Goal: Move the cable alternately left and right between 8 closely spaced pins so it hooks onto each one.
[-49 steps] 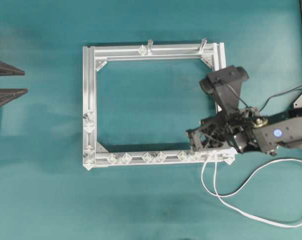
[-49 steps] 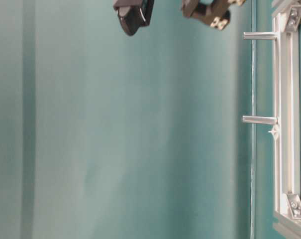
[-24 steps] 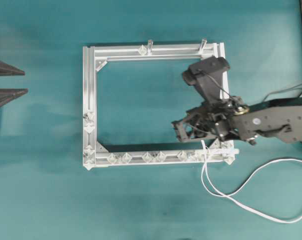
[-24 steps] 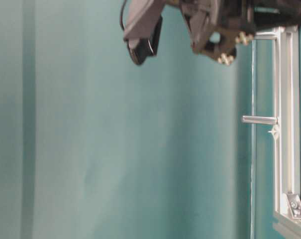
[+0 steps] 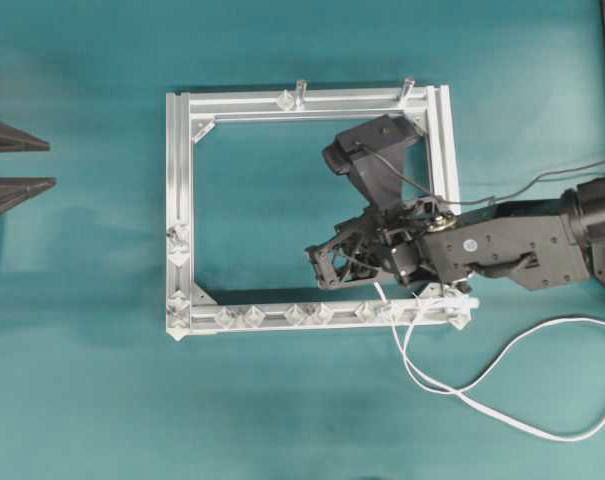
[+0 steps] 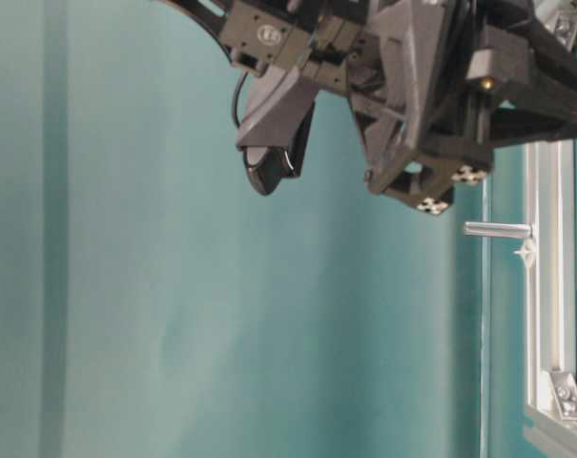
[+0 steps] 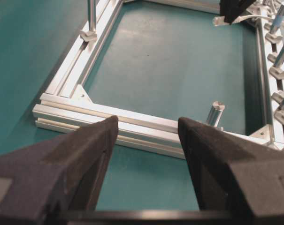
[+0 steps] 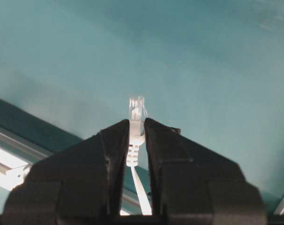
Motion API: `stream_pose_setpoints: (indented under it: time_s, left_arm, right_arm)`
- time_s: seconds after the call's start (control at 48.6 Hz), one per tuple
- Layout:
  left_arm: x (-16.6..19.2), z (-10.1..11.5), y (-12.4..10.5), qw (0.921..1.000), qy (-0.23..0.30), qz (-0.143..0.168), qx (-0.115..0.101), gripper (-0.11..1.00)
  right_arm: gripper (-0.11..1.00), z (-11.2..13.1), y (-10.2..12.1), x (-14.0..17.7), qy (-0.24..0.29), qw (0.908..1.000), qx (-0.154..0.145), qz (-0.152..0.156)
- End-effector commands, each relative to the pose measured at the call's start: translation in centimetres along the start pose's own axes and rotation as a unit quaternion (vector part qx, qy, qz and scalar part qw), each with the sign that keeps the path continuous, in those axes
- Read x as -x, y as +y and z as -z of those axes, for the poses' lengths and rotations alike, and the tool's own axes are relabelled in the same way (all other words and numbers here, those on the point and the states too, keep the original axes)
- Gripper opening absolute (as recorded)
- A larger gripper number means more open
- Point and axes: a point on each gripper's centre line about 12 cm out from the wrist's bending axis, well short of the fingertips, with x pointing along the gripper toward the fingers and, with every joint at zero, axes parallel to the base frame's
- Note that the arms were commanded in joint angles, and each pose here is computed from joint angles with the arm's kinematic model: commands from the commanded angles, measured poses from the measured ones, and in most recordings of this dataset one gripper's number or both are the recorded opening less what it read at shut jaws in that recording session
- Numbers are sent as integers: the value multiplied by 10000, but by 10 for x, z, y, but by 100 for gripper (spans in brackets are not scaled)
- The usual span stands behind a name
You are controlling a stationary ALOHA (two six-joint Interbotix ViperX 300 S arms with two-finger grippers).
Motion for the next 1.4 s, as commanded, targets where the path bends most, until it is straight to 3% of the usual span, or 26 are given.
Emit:
stream_pose_setpoints:
  time_s: [0.0, 0.329, 0.906, 1.379]
  left_arm:
    - [0, -5, -1, 10000, -37, 14, -11, 64]
    - [0, -4, 0, 10000, -30, 6, -9, 64]
    - [-1, -3, 0, 10000, -7, 5, -17, 64]
    - [-1, -3, 0, 10000, -15, 5, -17, 64]
  right_arm:
    - [15, -5, 10, 10, -17, 9998, -81, -205]
    - [15, 10, 21, 18, 119, 9994, -109, -302]
    - [15, 47, 27, 29, 336, 9980, -471, -245]
    - [15, 62, 37, 32, 360, 9982, -438, -188]
